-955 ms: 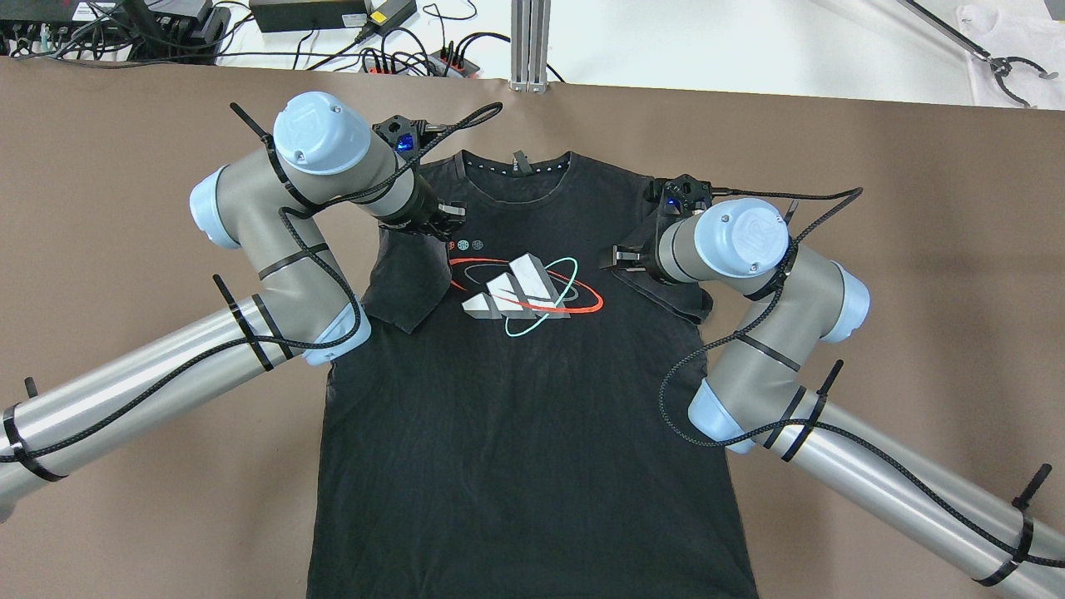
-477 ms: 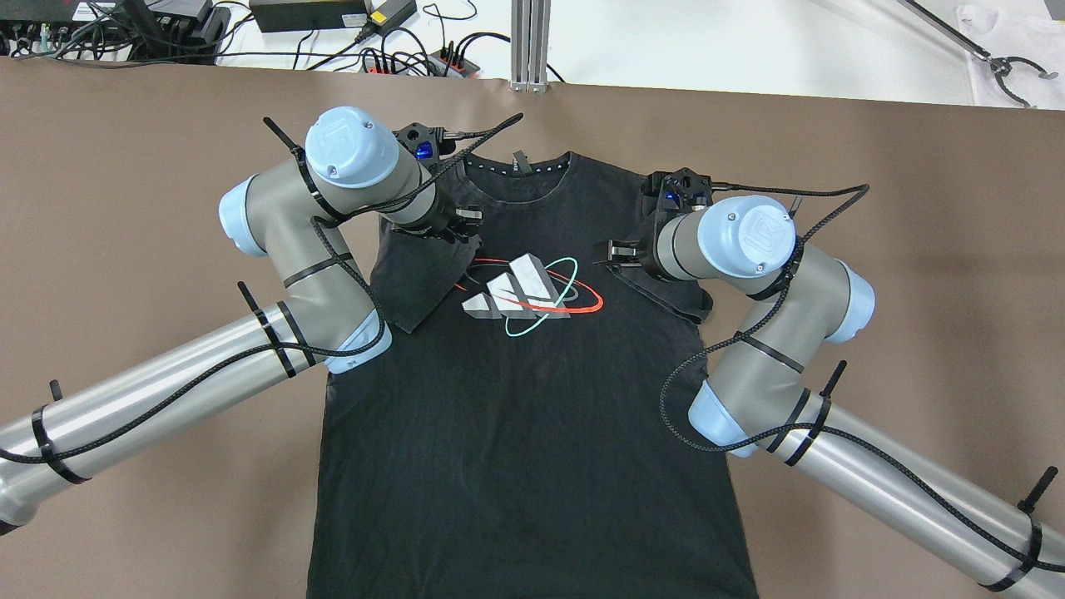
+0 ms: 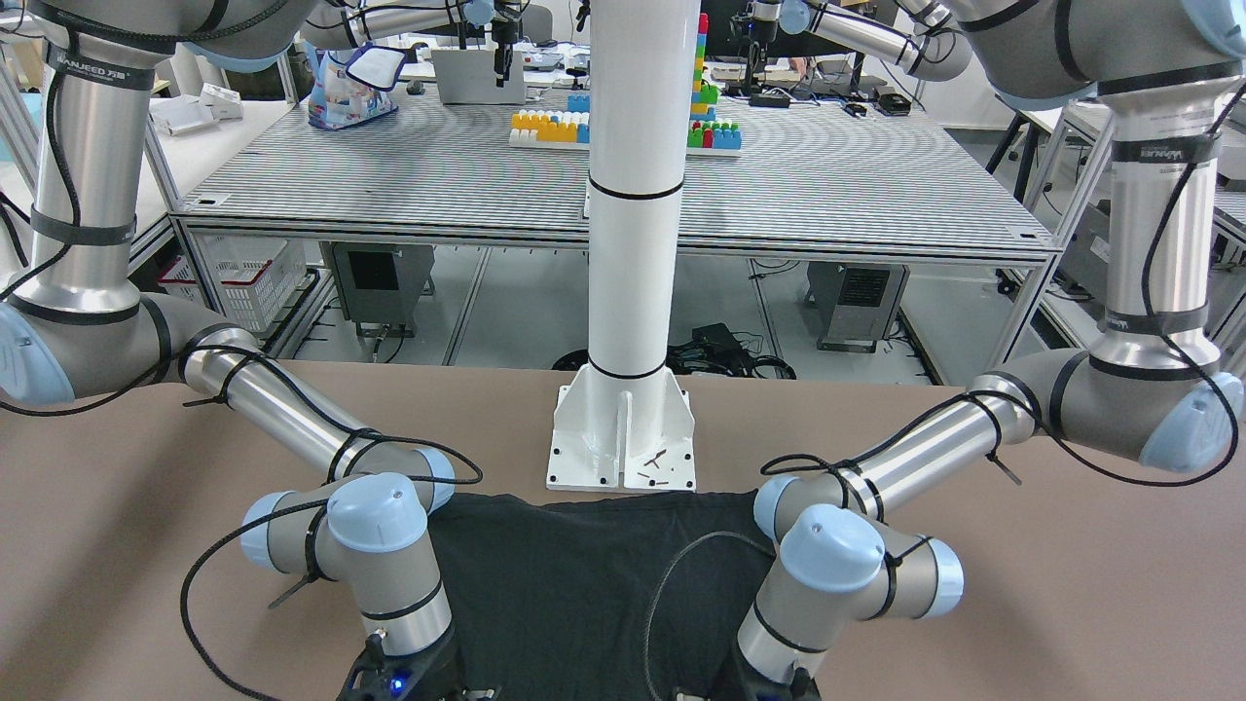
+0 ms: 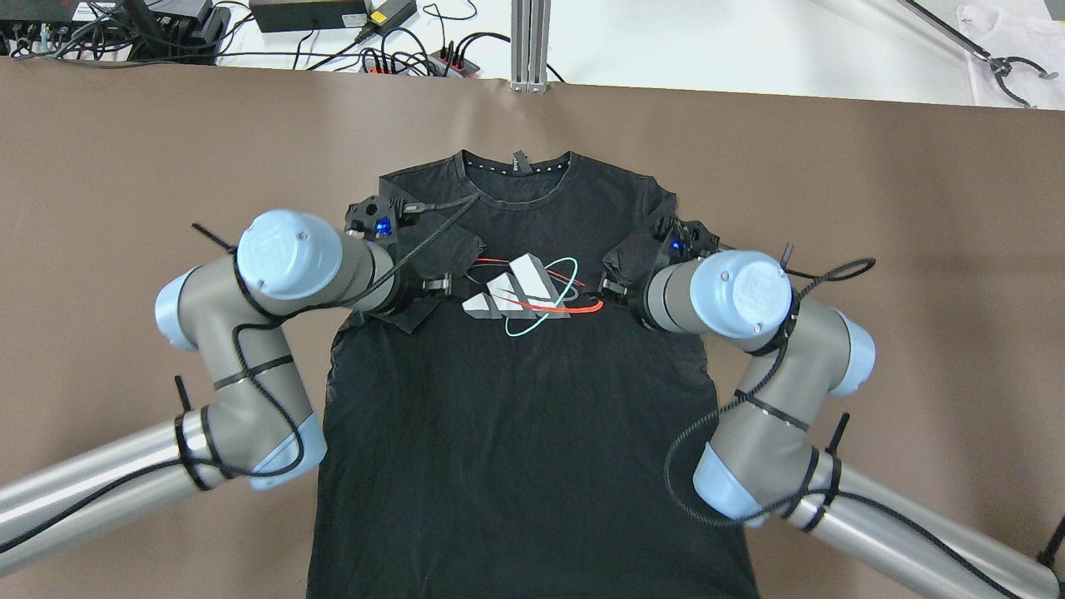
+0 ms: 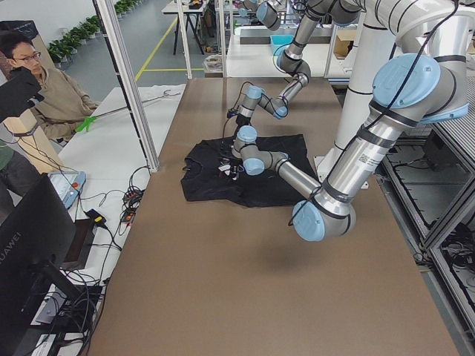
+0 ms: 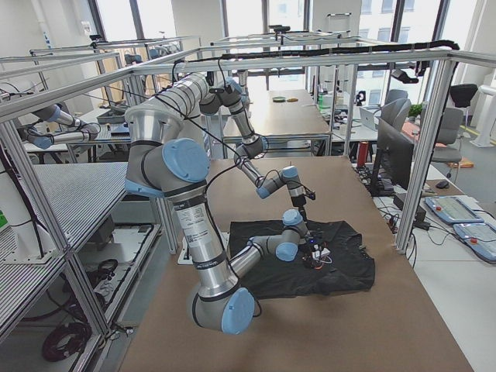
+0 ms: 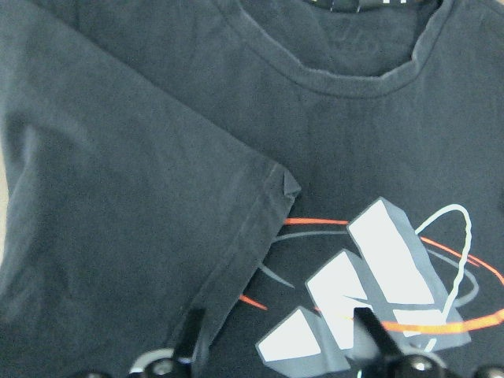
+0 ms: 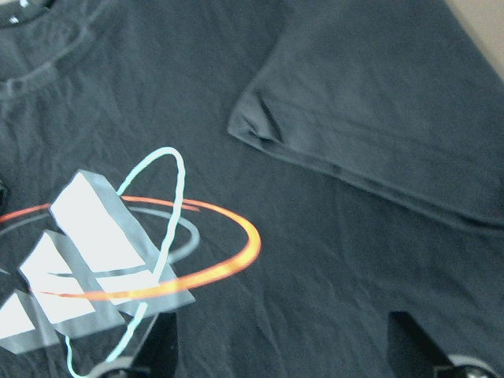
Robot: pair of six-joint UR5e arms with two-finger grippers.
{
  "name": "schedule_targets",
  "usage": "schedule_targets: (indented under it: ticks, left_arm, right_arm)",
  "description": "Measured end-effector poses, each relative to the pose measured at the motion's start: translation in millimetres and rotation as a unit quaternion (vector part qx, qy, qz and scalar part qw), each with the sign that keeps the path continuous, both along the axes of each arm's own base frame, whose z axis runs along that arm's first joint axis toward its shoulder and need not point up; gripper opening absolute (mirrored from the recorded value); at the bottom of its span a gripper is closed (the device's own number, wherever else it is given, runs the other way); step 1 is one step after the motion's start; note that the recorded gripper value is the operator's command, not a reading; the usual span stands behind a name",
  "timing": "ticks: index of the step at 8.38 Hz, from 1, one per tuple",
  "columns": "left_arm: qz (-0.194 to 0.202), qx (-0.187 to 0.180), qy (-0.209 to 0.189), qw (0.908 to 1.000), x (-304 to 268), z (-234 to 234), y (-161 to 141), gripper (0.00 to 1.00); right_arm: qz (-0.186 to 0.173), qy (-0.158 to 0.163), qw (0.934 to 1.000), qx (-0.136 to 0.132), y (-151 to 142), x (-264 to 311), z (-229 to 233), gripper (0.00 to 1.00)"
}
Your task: Fold clothes
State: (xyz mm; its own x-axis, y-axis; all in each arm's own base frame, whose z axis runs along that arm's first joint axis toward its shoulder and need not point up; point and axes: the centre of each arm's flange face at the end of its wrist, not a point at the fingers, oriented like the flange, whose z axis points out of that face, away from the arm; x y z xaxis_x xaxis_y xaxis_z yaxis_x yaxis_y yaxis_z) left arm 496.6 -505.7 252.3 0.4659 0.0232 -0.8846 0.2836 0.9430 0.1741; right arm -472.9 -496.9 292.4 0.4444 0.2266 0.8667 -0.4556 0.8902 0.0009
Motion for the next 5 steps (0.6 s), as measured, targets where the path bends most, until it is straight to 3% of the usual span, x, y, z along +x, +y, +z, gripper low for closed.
schedule_targets:
  ticks: [1, 3, 5]
  left_arm:
    - [0.000, -0.012, 0.002, 0.9999, -7.0, 14.0, 37.2, 1.00]
    - [0.002, -0.055, 0.012, 0.9984, -19.8, 29.7, 109.2, 1.00]
    - [-0.022, -0.081, 0.026, 0.9961, -22.8, 33.5, 167.8, 1.00]
  right_arm:
    - [0.020, 0.004, 0.9994, -0.029, 47.3, -8.2, 11.9, 0.94]
    - [0.038, 0.031, 0.9974, -0.052, 151.8, -9.6, 24.1, 0.94]
    - [0.040, 0.045, 0.9944, -0.087, 221.9, 10.0, 31.0, 0.94]
